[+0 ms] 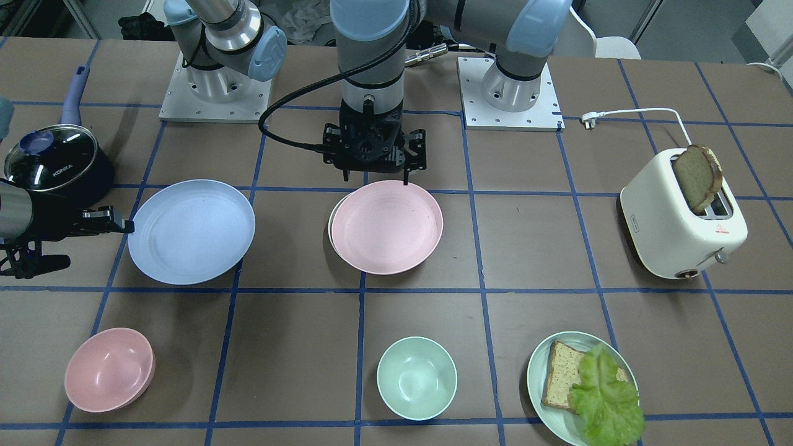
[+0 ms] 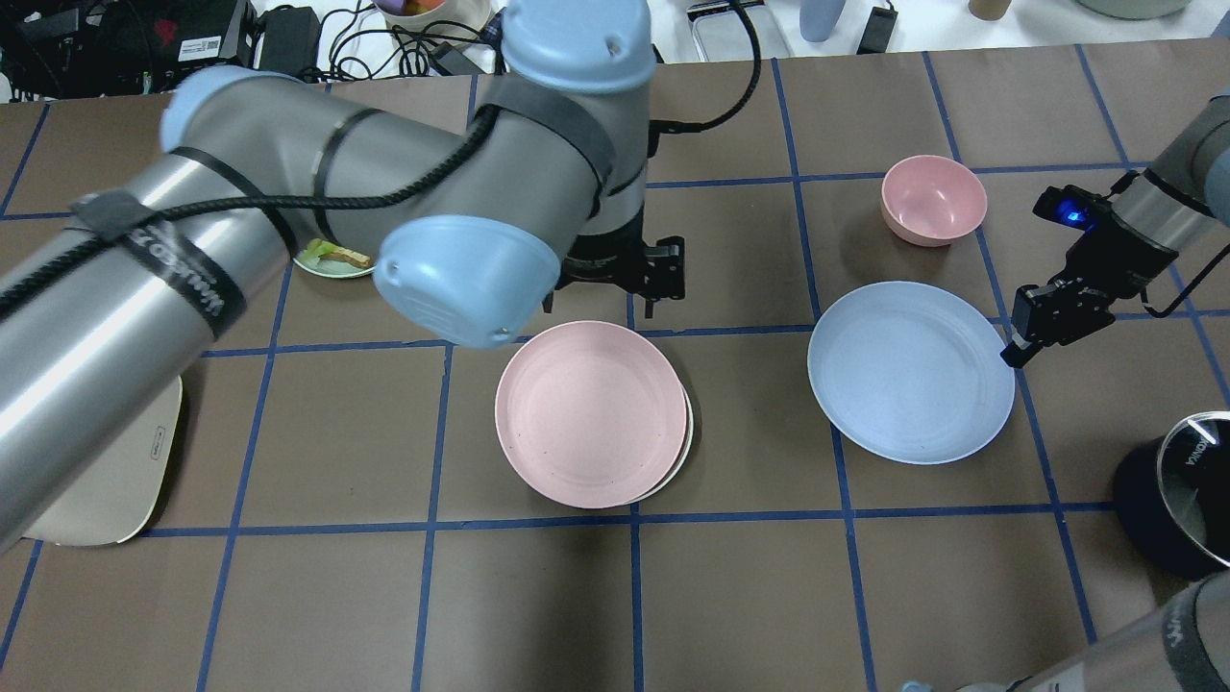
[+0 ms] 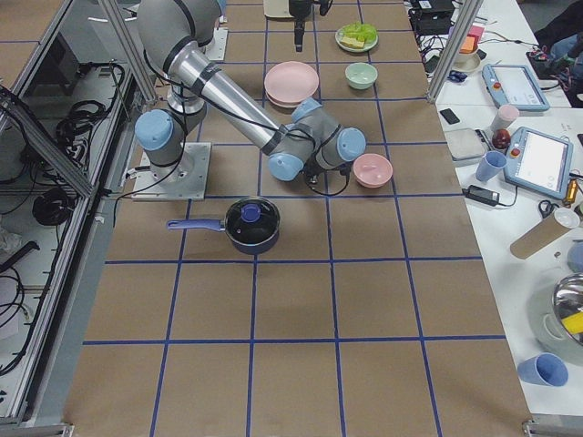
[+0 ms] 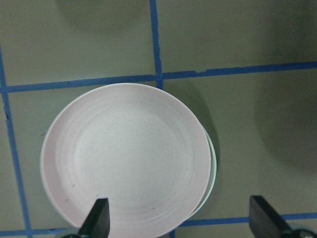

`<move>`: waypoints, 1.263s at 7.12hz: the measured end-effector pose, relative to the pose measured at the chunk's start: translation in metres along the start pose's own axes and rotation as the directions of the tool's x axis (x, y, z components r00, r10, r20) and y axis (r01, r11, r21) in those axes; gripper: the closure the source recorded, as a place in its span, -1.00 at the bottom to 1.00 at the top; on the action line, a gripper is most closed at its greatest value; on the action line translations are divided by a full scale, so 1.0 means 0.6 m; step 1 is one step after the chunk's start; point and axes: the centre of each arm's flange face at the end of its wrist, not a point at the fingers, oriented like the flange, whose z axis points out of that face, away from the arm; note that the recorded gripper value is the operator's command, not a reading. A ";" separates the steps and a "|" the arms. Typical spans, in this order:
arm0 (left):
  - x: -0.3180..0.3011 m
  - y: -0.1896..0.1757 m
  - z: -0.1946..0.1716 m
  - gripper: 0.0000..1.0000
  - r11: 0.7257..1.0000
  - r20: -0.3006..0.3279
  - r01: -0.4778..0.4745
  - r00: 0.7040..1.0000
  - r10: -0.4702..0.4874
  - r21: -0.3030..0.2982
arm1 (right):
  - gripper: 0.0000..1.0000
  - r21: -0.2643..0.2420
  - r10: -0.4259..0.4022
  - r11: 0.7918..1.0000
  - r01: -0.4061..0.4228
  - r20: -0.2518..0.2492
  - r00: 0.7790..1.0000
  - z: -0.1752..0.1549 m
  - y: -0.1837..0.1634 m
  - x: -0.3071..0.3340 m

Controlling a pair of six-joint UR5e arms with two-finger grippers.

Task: Stack three plates with pink and blue
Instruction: 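Withdraw left gripper while right gripper carries light blue plate onto pink plate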

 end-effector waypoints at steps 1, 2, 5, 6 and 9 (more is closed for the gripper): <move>-0.060 -0.011 -0.035 -1.00 1.000 -0.001 -0.025 1.000 0.025 0.008 | 1.00 0.002 0.008 1.000 -0.008 0.016 1.000 0.001 0.000 -0.006; -0.126 -0.017 -0.067 -1.00 0.998 -0.001 -0.060 0.998 0.060 0.028 | 1.00 0.002 0.026 1.000 -0.026 0.037 0.999 0.002 0.000 -0.015; -0.259 0.000 -0.121 -1.00 0.995 0.007 -0.093 0.996 0.092 0.040 | 1.00 0.000 0.062 0.998 -0.062 0.071 0.996 -0.007 -0.010 -0.059; -0.299 0.008 -0.136 -1.00 0.995 0.008 -0.087 0.996 0.087 0.046 | 1.00 0.000 0.077 0.997 -0.078 0.069 0.995 -0.009 -0.016 -0.097; -0.377 0.031 -0.148 -1.00 0.999 0.003 0.001 1.000 -0.001 0.053 | 1.00 0.000 0.134 0.991 -0.135 0.047 0.990 0.012 -0.029 -0.290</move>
